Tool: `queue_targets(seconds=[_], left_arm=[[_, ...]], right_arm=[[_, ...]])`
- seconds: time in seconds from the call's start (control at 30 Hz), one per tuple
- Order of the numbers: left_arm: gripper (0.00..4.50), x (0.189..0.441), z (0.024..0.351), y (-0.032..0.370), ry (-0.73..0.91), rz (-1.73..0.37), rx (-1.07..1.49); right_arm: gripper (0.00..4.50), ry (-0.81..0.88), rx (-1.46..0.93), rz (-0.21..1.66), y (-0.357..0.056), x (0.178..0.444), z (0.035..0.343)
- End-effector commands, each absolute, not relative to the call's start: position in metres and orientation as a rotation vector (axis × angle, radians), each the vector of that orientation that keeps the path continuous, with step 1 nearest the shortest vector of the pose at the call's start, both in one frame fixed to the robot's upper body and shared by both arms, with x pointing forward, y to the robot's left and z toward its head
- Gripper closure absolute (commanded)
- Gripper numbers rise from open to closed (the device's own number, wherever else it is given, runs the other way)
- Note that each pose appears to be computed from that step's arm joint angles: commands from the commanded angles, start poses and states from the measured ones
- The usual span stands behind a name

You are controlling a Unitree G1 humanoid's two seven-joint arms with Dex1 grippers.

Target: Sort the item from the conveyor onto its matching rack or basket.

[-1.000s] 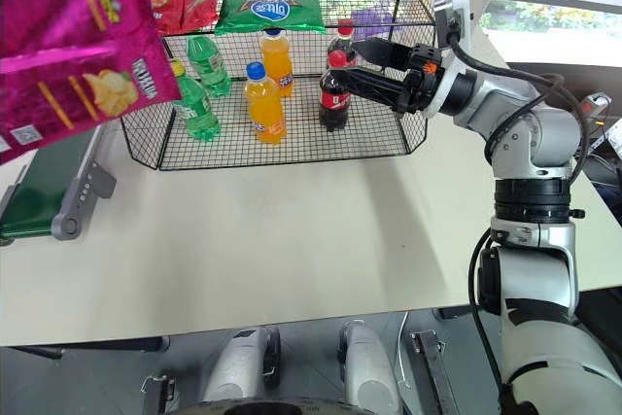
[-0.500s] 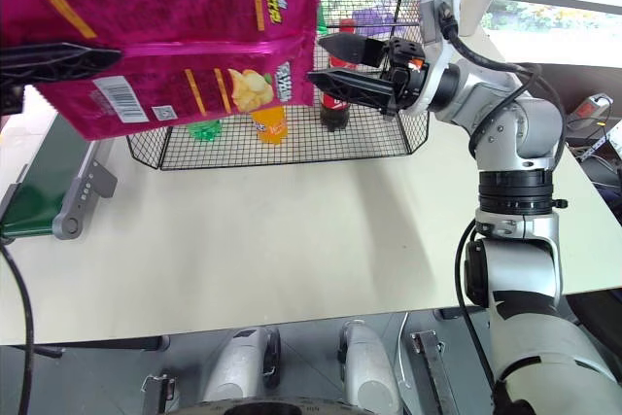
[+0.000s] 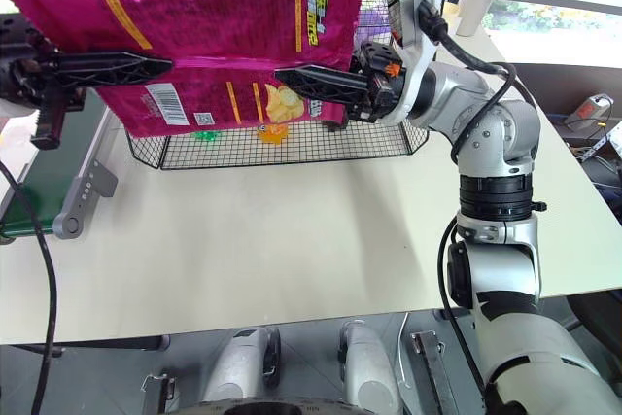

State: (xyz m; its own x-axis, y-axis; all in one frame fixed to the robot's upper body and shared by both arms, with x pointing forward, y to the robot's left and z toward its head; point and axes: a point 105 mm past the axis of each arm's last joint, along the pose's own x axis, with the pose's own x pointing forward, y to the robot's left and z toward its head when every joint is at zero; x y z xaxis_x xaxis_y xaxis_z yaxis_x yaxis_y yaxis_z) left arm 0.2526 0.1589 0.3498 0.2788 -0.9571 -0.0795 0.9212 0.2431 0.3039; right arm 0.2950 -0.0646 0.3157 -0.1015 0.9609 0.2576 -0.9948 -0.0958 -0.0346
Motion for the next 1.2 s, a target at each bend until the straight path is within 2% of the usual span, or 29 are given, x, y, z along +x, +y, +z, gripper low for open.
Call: queue_targets(seconds=[0.03, 0.2, 0.23, 0.3, 0.53, 0.57, 0.73, 0.87, 0.97, 1.1, 1.2], left_arm=[[4.50, 0.250, 0.356, 0.165, -0.155, -1.265, 0.356], [4.50, 0.250, 0.353, 0.170, -0.137, -1.254, 0.348], [3.90, 0.251, 0.351, 0.171, -0.128, -1.248, 0.349], [3.19, 0.251, 0.350, 0.174, -0.125, -1.251, 0.322], [0.16, 0.261, 0.342, 0.185, -0.125, -1.169, 0.263], [0.05, 0.263, 0.339, 0.189, -0.119, -1.148, 0.252], [0.05, 0.277, 0.313, 0.212, -0.053, -1.000, 0.222], [0.05, 0.282, 0.302, 0.208, -0.067, -0.960, 0.170], [0.05, 0.287, 0.300, 0.194, -0.100, -0.945, 0.142], [0.05, 0.291, 0.300, 0.184, -0.121, -0.931, 0.129], [0.05, 0.293, 0.300, 0.177, -0.137, -0.935, 0.125]], right_arm=[[4.47, -0.250, 0.153, 1.700, -0.063, 0.283, 0.319], [4.47, -0.245, 0.135, 1.677, -0.063, 0.284, 0.316], [4.50, -0.247, 0.134, 1.668, -0.064, 0.285, 0.317], [4.50, -0.251, 0.130, 1.650, -0.064, 0.286, 0.317], [4.50, -0.273, 0.118, 1.549, -0.077, 0.291, 0.319], [4.50, -0.279, 0.111, 1.511, -0.082, 0.292, 0.320], [4.50, -0.341, 0.023, 1.194, -0.138, 0.293, 0.336], [4.50, -0.403, -0.064, 0.951, -0.180, 0.286, 0.356], [4.50, -0.515, -0.132, 0.729, -0.207, 0.289, 0.379], [4.50, -0.577, -0.267, 0.559, -0.213, 0.303, 0.384], [4.50, -0.618, -0.534, 0.419, -0.195, 0.333, 0.375]])
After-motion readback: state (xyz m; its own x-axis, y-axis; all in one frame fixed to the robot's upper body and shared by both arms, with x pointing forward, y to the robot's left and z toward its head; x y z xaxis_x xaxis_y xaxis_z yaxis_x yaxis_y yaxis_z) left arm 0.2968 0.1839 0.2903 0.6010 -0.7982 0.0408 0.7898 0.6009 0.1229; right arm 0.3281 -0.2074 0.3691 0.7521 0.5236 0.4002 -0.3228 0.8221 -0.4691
